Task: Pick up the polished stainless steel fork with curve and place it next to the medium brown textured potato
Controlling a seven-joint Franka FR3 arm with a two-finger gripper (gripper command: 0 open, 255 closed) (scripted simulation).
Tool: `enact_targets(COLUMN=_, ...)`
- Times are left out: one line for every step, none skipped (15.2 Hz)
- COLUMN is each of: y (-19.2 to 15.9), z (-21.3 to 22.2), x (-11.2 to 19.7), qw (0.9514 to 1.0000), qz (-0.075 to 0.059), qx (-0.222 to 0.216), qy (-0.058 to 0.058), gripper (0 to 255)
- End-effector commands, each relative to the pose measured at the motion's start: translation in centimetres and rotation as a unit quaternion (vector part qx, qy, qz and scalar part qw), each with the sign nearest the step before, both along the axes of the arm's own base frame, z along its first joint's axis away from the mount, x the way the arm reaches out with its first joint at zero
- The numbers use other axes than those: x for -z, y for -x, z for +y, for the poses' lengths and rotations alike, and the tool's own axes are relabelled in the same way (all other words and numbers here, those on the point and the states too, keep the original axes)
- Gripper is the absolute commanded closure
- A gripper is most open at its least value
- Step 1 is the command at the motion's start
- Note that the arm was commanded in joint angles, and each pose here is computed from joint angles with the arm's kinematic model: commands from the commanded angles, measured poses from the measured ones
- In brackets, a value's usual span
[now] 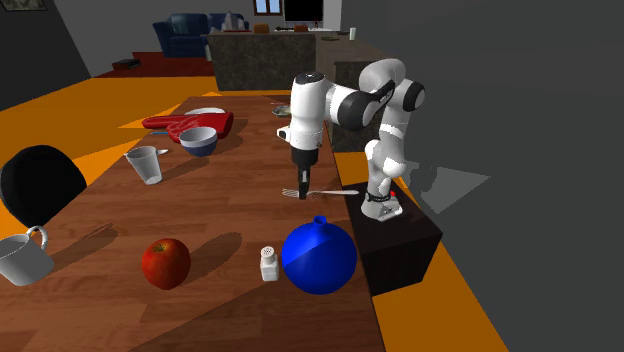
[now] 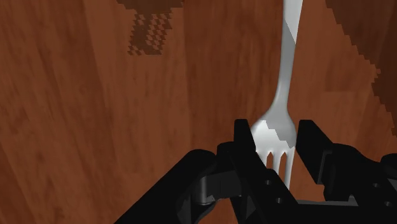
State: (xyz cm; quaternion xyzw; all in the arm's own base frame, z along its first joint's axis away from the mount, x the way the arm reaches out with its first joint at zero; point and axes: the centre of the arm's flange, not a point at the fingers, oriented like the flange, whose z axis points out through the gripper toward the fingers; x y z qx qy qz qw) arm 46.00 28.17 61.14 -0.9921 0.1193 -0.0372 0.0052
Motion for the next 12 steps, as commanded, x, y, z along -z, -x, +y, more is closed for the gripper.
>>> enact_targets(y=0.0, z=0.0, x=-1.2, qw=1.0000, qz=0.000, qx=0.000, qy=0.000, gripper=255)
enact_targets(y=0.0, z=0.0, x=-1.7, qw=1.0000, qz=0.000, qx=0.000, qy=0.000, gripper=255)
enact_targets(y=0.0, z=0.0, x=-2.2, qw=1.0000, qz=0.000, qx=0.000, qy=0.000, gripper=255)
enact_targets(y=0.0, z=0.0, x=-2.8, qw=1.0000, qz=0.000, qx=0.000, qy=0.000, gripper=255)
enact_targets(y=0.0, z=0.0, x=-3.3, qw=1.0000, qz=0.000, qx=0.000, qy=0.000, gripper=255)
enact_targets(y=0.0, z=0.0, x=-3.8, qw=1.0000, qz=0.000, qx=0.000, qy=0.000, gripper=255)
enact_targets(y=0.0, z=0.0, x=-4.3, qw=1.0000, qz=0.000, qx=0.000, qy=0.000, gripper=255)
enact_targets(y=0.0, z=0.0, x=-4.9, qw=1.0000, qz=0.000, qx=0.000, qy=0.000, gripper=255)
enact_targets(y=0.0, z=0.0, x=-5.4, qw=1.0000, qz=0.000, qx=0.000, qy=0.000, gripper=255)
enact_targets(y=0.0, z=0.0, x=-5.8, qw=1.0000, qz=0.000, qx=0.000, qy=0.000, gripper=255)
enact_targets(y=0.1, z=-1.3, x=-5.8, qw=1.0000, qz=0.000, qx=0.000, qy=0.000, gripper=255)
enact_targets(y=0.2, z=-2.6, x=-5.8, qw=1.0000, qz=0.000, qx=0.000, qy=0.000, gripper=255)
